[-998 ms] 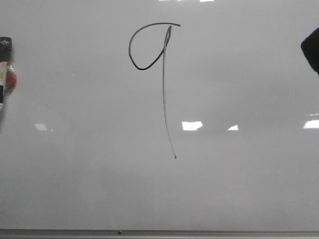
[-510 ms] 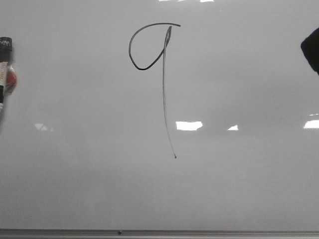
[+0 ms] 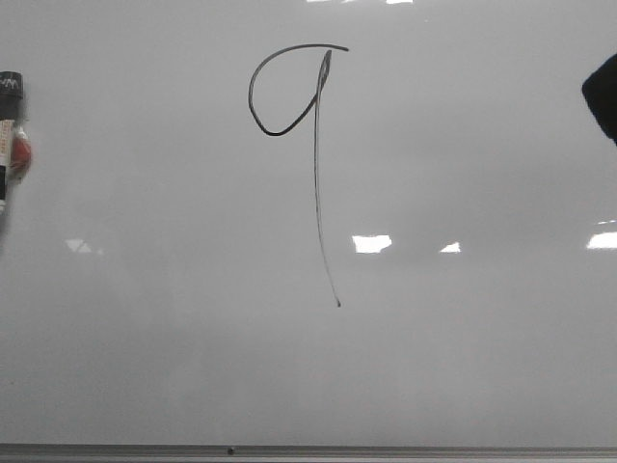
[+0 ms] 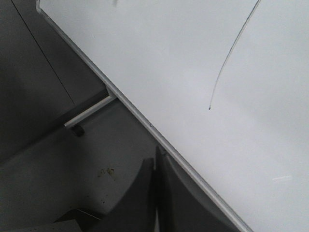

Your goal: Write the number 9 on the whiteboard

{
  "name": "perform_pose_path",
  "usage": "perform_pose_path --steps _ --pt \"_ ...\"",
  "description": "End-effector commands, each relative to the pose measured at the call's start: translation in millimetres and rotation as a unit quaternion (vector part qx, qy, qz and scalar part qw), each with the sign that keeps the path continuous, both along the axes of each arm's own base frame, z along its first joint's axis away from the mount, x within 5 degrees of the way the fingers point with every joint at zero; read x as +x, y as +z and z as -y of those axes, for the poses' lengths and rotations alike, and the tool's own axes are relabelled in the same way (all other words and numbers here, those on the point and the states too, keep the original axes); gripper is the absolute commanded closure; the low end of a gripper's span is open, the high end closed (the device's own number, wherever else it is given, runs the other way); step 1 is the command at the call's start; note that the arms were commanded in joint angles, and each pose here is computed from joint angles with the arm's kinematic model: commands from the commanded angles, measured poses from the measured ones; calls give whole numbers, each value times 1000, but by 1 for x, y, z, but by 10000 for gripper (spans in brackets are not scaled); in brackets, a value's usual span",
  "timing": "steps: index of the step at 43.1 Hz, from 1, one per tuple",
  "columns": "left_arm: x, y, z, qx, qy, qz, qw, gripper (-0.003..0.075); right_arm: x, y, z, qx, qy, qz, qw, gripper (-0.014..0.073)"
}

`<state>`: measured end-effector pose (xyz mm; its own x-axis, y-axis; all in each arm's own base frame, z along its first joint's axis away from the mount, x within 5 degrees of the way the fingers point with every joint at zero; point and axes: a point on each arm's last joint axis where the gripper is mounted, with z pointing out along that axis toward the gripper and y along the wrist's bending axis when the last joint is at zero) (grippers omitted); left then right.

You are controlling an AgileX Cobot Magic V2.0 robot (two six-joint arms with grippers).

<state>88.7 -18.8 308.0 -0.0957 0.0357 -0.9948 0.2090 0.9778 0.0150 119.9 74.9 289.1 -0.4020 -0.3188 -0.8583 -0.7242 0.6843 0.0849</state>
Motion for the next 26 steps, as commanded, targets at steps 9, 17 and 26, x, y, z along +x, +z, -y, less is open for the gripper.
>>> perform_pose_path --steps 9,17,26 --pt "1 7 -7 3 39 42 998 739 2 11 0 24 -15 18 999 662" --pt "-5 -21 -14 -5 77 38 996 739 2 11 0 24 -15 18 999 662" --pt "-22 -60 -17 -6 92 42 995 739 2 11 0 24 -15 18 999 662"
